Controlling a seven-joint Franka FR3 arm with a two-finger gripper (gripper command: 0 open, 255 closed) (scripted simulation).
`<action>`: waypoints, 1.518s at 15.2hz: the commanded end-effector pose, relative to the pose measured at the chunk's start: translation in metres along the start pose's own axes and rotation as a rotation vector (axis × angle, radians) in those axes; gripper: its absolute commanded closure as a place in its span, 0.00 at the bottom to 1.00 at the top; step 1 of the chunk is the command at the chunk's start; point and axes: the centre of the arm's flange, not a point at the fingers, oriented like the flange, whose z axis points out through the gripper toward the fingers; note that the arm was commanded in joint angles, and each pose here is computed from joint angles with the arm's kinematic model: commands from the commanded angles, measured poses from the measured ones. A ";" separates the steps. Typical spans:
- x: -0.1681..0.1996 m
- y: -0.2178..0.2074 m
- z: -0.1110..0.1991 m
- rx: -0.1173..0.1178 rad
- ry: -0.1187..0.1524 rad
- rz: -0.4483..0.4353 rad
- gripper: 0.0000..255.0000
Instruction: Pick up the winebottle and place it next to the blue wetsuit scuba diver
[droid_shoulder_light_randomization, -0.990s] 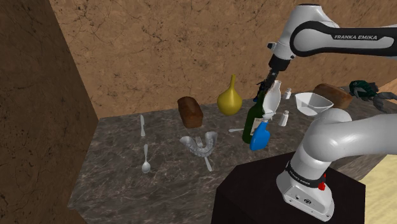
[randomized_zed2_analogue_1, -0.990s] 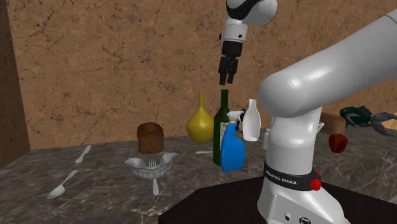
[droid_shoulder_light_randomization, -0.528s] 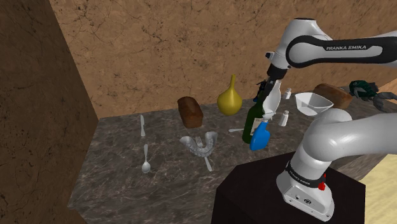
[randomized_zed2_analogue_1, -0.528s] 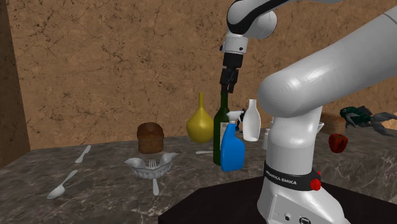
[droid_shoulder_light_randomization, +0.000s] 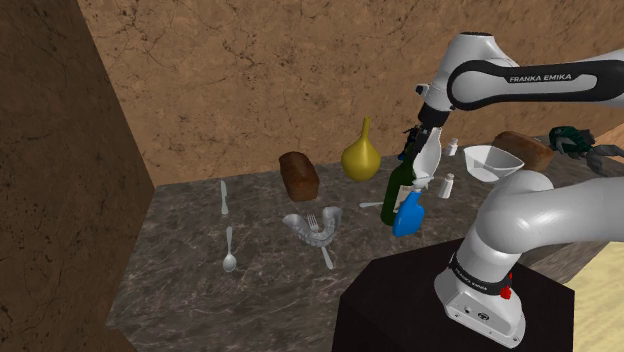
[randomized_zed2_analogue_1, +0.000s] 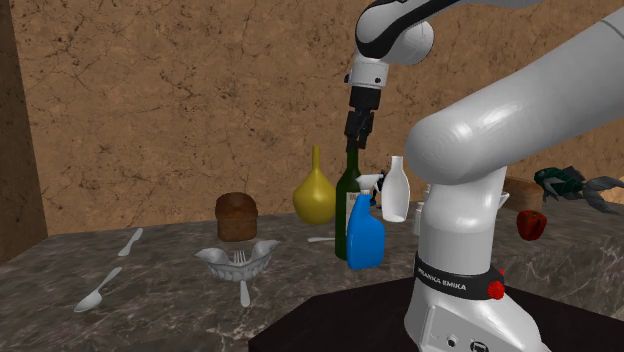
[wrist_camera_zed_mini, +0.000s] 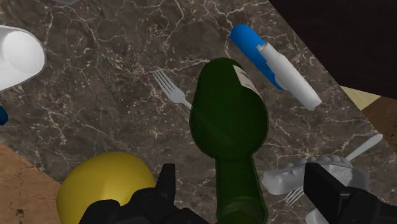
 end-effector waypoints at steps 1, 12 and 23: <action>0.000 0.000 0.000 0.000 0.000 0.000 0.00; 0.001 0.000 -0.005 0.000 0.000 0.000 1.00; 0.011 0.004 -0.062 0.000 0.000 0.000 1.00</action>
